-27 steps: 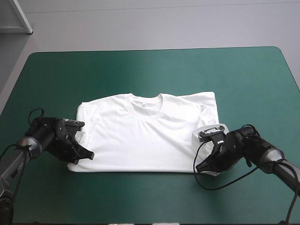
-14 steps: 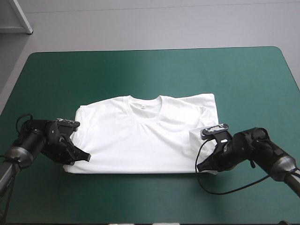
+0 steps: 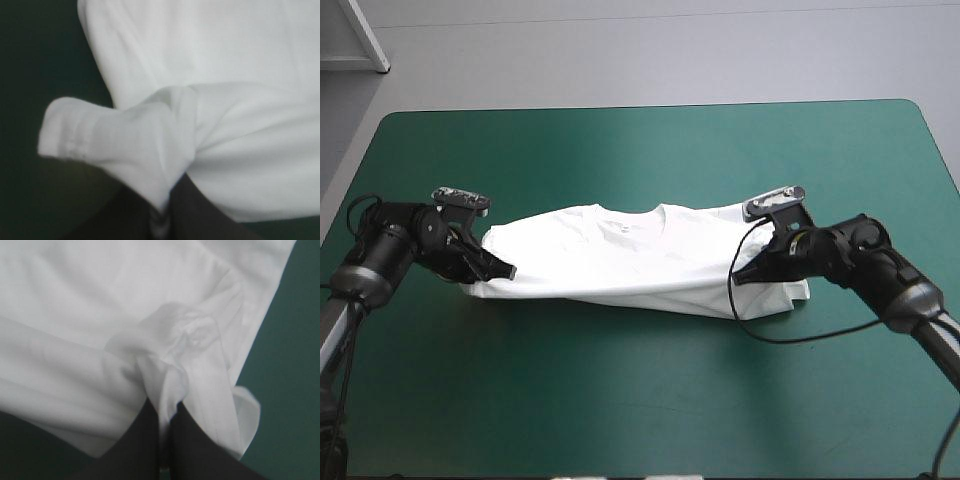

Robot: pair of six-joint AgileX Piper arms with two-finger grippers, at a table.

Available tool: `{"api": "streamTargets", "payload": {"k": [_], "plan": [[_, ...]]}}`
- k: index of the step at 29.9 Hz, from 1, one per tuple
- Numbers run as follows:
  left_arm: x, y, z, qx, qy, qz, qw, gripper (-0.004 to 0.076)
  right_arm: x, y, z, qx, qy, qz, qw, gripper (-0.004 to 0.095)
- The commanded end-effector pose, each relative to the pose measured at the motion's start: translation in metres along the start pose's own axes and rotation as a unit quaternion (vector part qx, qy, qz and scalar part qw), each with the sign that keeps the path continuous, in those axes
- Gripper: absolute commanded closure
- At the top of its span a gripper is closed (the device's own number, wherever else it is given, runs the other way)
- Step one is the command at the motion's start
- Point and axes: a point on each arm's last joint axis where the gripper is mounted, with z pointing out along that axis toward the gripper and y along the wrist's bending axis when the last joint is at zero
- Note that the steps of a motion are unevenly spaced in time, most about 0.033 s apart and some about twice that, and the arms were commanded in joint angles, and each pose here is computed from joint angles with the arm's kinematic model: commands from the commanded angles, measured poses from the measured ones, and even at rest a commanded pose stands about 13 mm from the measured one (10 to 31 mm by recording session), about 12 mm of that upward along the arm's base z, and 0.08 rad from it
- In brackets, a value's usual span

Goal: Fold the cloth

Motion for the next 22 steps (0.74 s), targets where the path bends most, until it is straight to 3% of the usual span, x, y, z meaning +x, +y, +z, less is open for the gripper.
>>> {"api": "streamTargets", "payload": {"k": [1,9,15,17,20,22], "plan": [[-0.037,0.007,-0.014,-0.018,-0.059,0.008,0.998,0.0705,-0.042,-0.024,-0.006,0.033,-0.076,0.012,0.996,0.0926],[-0.099,0.02,0.005,-0.029,-0.097,0.011,0.995,0.0705,-0.101,-0.055,0.021,0.056,-0.103,0.016,0.993,0.0926],[-0.122,0.025,0.03,-0.04,-0.126,0.014,0.991,0.0705,-0.125,-0.055,0.051,0.027,-0.1,0.037,0.994,0.0901],[-0.125,0.025,0.038,-0.04,-0.131,0.013,0.991,0.0704,-0.128,-0.053,0.059,0.006,-0.097,0.04,0.994,0.0786],[-0.127,0.026,0.046,-0.04,-0.132,0.014,0.99,0.0687,-0.13,-0.049,0.065,-0.017,-0.101,0.041,0.994,0.0491],[-0.129,0.026,0.047,-0.042,-0.139,0.012,0.989,0.0622,-0.132,-0.049,0.064,-0.018,-0.111,0.05,0.992,0.0287]]}}
